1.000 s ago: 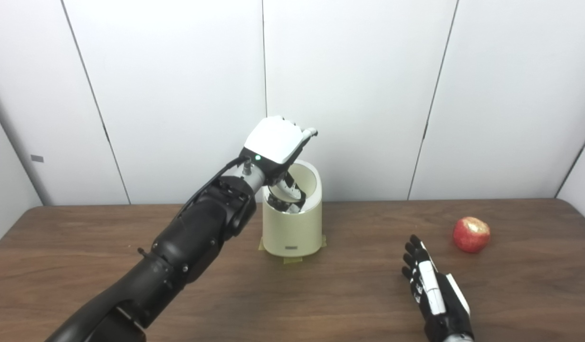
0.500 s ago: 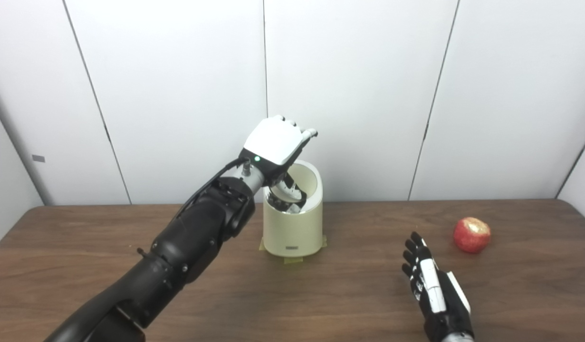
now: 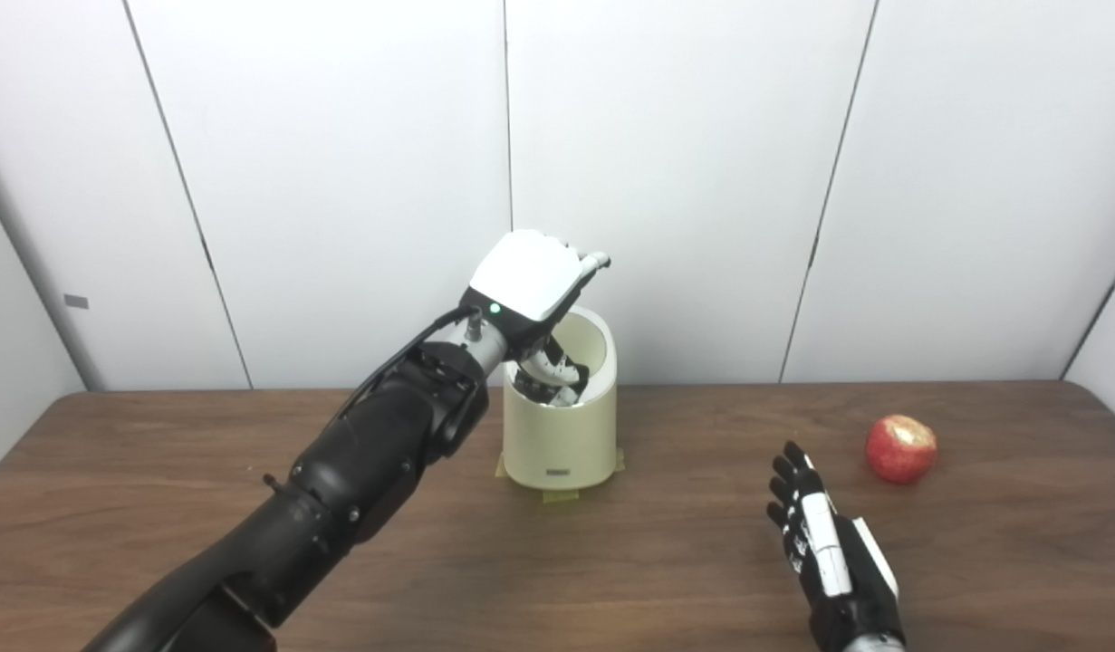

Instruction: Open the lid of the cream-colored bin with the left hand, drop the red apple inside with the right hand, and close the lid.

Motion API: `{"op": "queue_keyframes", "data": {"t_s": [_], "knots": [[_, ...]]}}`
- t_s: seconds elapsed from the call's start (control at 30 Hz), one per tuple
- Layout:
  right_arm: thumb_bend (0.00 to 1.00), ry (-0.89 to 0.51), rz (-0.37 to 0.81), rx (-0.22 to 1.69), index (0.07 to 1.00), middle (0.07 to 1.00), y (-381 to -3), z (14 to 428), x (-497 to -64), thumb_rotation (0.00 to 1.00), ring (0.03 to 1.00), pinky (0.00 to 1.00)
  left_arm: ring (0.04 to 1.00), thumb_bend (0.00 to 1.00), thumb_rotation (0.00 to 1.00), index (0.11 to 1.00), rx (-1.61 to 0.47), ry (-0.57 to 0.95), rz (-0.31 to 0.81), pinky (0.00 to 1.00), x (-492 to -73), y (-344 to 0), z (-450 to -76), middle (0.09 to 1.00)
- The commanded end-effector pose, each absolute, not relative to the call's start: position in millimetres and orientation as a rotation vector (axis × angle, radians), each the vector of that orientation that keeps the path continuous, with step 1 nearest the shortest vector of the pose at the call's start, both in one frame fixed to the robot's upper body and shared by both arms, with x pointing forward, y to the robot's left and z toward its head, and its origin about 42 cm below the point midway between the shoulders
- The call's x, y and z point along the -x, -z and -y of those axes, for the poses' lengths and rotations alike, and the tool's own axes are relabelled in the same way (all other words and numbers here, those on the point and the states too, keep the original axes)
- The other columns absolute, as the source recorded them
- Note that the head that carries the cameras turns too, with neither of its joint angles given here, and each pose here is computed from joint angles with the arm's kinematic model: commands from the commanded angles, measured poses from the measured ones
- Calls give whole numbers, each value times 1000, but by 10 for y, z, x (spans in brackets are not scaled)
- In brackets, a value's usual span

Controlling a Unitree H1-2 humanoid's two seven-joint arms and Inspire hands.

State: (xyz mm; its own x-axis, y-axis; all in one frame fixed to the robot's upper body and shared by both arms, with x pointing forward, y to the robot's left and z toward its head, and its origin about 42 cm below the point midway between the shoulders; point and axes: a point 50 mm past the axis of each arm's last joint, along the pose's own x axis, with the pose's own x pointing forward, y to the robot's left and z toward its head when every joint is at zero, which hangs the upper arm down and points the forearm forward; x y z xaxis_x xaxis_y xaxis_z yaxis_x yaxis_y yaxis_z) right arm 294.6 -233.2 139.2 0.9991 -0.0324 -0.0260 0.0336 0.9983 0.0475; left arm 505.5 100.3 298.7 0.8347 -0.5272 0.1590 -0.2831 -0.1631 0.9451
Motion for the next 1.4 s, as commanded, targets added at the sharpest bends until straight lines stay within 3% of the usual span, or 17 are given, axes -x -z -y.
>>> {"op": "queue_keyframes", "data": {"t_s": [0.0,0.17,0.43,0.6,0.73,1.07,1.37], "knots": [[765,21,49,-51,1000,987,-1558,2312,-3026,931,992,982,861,1000,37,891,-1790,221,538,875,-5114,-2917,-1128,843],[762,26,49,-48,1000,983,-1555,2303,-3024,930,986,973,849,1000,53,876,-1689,168,525,855,-5111,-3162,-1213,844],[747,31,47,-44,1000,984,-1534,2337,-3022,937,983,979,784,997,18,759,-1400,37,650,717,-5082,-3737,-1379,789],[748,20,48,-46,1000,990,-1527,2360,-3027,936,993,983,743,997,0,727,-1156,37,600,627,-5033,-4002,-1468,778],[752,18,43,-45,1000,989,-1533,2374,-3029,931,995,980,742,983,22,719,-983,24,554,653,-4967,-4189,-1564,756],[760,24,45,-56,1000,989,-1520,2437,-3037,917,996,989,756,948,26,732,-869,36,538,706,-4766,-4101,-1730,744],[759,22,40,-51,1000,989,-1507,2447,-3038,918,995,992,767,968,42,746,-961,49,509,691,-4778,-3999,-1705,774]]}}
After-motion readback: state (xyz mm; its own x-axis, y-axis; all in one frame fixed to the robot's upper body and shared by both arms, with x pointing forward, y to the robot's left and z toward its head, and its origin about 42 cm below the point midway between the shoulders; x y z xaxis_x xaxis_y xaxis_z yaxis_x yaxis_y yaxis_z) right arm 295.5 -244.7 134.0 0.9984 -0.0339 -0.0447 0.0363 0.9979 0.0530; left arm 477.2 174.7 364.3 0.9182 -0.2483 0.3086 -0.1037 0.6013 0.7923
